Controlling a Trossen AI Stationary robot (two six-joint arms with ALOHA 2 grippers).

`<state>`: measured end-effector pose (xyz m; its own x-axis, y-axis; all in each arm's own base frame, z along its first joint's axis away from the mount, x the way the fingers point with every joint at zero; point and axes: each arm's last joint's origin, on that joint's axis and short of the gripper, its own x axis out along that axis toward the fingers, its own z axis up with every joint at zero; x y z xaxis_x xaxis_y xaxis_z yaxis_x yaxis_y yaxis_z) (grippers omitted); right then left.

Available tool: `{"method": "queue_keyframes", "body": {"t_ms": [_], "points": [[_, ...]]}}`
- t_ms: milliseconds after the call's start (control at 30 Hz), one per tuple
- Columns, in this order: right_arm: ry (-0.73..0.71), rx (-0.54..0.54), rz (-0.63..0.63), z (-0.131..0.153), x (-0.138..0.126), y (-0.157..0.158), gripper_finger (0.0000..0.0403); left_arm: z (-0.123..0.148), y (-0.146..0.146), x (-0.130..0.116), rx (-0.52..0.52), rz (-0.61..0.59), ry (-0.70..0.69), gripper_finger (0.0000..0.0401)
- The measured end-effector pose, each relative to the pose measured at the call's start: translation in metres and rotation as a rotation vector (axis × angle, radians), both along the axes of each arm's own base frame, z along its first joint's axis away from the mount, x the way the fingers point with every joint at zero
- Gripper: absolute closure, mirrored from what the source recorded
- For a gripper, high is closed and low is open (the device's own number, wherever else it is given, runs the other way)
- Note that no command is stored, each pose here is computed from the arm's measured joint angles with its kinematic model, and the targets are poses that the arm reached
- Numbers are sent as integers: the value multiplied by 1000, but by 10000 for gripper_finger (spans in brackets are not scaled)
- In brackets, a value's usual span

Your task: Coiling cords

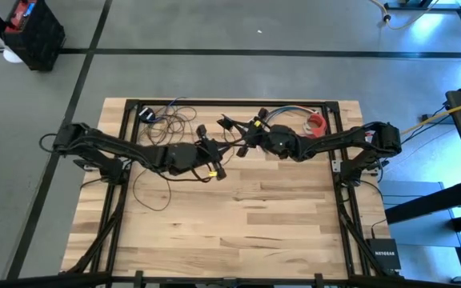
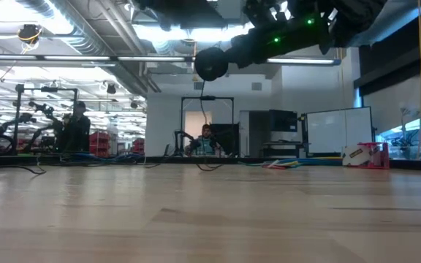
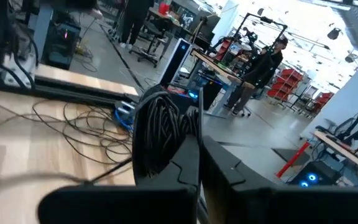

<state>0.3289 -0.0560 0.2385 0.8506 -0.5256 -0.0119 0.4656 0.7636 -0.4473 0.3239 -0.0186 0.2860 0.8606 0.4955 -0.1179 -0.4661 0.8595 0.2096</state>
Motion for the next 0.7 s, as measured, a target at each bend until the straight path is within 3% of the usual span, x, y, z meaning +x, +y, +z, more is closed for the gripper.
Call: {"method": "queue_keyframes", "body": {"t_ms": [333,700], "points": [[-114,92,112,6,1,3,395,-29,4,16,-2,21,88,398],[-146,110,132,27,-11,6,395,-48,15,17,-9,78,210,398]]}}
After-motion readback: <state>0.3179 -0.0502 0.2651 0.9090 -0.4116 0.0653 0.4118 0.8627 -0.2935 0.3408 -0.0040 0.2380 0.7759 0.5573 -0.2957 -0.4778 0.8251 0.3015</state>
